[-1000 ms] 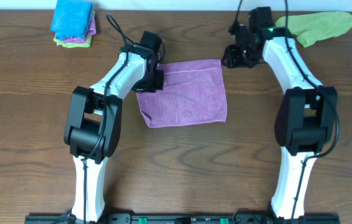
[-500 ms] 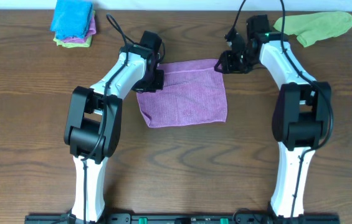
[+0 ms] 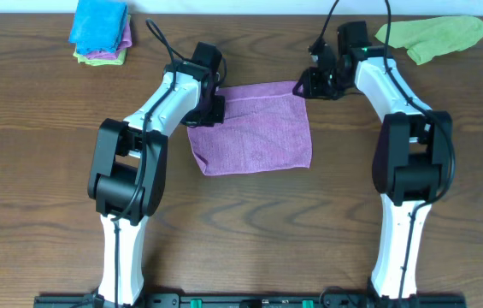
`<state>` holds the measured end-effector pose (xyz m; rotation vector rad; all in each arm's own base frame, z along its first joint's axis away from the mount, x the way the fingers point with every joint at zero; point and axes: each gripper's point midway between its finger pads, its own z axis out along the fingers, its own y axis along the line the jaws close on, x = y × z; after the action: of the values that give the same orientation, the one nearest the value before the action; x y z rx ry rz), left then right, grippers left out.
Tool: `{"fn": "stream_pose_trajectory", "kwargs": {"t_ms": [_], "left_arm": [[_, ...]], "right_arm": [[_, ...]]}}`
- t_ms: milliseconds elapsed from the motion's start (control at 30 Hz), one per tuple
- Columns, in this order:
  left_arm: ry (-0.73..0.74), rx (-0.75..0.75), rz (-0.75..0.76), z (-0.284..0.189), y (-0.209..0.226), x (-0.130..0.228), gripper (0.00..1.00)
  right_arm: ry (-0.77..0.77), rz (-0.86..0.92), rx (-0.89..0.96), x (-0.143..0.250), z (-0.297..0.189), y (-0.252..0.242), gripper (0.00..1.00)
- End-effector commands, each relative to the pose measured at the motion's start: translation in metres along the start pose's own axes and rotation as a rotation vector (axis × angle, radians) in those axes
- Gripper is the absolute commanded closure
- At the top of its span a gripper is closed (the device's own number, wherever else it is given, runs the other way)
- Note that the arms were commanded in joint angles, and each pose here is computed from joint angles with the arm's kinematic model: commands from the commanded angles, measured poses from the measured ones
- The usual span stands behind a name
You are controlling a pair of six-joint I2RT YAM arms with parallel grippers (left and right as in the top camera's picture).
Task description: Fold the cloth
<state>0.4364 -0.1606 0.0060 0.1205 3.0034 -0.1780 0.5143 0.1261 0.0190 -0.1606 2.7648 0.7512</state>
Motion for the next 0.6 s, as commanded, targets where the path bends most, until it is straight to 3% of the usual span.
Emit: {"fn": "stream_pose_trajectory", "kwargs": {"t_ms": [0,267,333,433,567], "left_arm": [[-0.022,0.005,0.002,-0.011,0.000,-0.003,0.94],[-0.023,0.005,0.003,-0.011,0.000,-0.003,0.94],[-0.023,0.005,0.003,-0.011,0.000,-0.003,0.94],[-0.023,0.005,0.003,-0.011,0.000,-0.003,0.94],[-0.023,0.005,0.003,-0.011,0.000,-0.003,0.94]], "right_arm": [[0.028,0.049,-0.033,0.008,0.013,-0.002,0.68],[-0.007,0.055,-0.039,-0.001,0.013,-0.001,0.74],[-0.015,0.052,-0.040,-0.004,0.013,-0.001,0.80],[-0.036,0.076,-0.043,-0.009,0.013,-0.001,0.99],[-0.072,0.095,-0.099,-0.020,0.012,0.009,0.99]]}}
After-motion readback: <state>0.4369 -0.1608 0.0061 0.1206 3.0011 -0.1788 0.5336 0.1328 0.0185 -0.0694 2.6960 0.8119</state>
